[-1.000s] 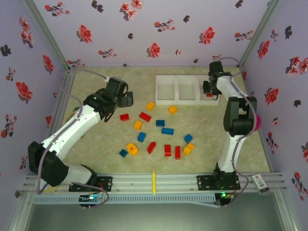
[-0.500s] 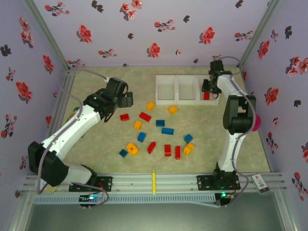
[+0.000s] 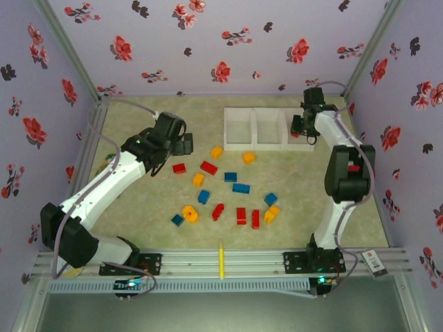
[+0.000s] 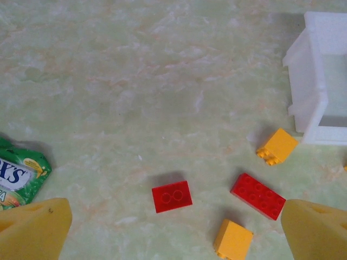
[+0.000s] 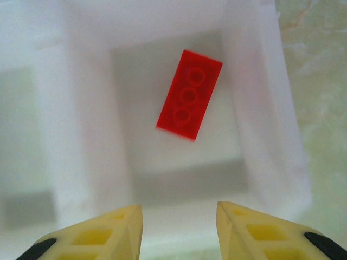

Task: Sort the legos into containers by color

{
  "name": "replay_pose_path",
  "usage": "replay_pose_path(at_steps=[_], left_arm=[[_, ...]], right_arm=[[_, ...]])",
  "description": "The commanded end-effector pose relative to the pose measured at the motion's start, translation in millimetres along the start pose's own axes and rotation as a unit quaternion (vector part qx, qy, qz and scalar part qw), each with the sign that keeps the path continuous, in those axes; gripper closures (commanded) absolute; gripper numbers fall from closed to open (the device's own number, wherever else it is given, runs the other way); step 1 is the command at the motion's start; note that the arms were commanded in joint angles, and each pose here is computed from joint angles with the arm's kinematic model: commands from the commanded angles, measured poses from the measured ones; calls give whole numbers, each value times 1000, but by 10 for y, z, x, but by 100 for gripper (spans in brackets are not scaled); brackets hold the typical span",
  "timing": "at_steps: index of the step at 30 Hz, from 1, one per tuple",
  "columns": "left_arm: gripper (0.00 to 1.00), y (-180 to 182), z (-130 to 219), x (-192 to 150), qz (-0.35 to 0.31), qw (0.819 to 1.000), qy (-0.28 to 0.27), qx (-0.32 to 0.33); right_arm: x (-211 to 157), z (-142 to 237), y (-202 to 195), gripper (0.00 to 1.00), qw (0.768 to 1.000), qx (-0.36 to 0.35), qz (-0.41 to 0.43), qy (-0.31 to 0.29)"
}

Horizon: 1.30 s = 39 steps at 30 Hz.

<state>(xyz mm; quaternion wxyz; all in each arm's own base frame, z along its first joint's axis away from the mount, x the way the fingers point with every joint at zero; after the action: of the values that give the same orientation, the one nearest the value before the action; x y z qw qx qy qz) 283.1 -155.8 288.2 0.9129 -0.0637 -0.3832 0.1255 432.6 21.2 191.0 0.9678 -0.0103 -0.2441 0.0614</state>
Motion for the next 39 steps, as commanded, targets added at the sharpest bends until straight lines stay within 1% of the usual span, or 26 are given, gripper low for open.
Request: replay_pose_path(at_steps=[1, 5, 10, 14, 17, 19, 22, 26, 29, 31, 34, 39], left_arm=[[0, 5, -55, -135, 4, 1000, 16, 16], [0, -4, -115, -390, 17, 998, 47, 23], [2, -48, -151, -794, 3, 995, 98, 29], [6, -110, -177, -1114, -9, 989, 149, 23], [7, -212, -205, -1365, -50, 980, 195, -4], [11, -247, -231, -1474, -75, 972, 221, -9], [14, -256, -263, -1561, -91, 966, 241, -14], [17, -304, -292, -1624, -106, 959, 259, -35], [20, -327, -356, -1681, -119, 954, 274, -27], [24, -350, -410, -1719, -127, 950, 283, -23], [30, -363, -483, -1769, -130, 949, 286, -20], [31, -398, -565, -1808, -132, 950, 282, -26]], right_arm=[[-66, 469, 325, 59, 998, 17, 27, -48], [-351, 660, 688, 59, 996, 43, 52, -57], [-620, 747, 1005, 59, 992, 92, 58, -69], [-715, 671, 1095, 59, 991, 106, 50, -62], [-754, 605, 1101, 59, 992, 108, 40, -60], [-766, 583, 1111, 59, 991, 112, 37, -59], [-757, 586, 1111, 59, 991, 110, 40, -57], [-767, 615, 1092, 59, 992, 104, 44, -57], [-779, 620, 1086, 59, 992, 102, 44, -56], [-788, 616, 1080, 59, 993, 100, 44, -55], [-808, 603, 1081, 60, 993, 100, 43, -52], [-818, 586, 1082, 60, 993, 100, 46, -49]])
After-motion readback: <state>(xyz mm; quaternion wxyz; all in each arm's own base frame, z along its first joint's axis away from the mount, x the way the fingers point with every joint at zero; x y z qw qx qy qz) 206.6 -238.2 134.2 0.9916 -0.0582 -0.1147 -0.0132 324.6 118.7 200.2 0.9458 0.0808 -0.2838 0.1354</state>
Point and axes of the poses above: each hand's point on the last joint's axis, 136 mm out from that joint toward the fingers, its own z axis back along the fingers, its own y axis along the line the jaws close on, x = y × z, the point moved 8 cm from there along z, back along the fingers, and after that the axes turned 15 degrees about z, right-handed, at the moved point
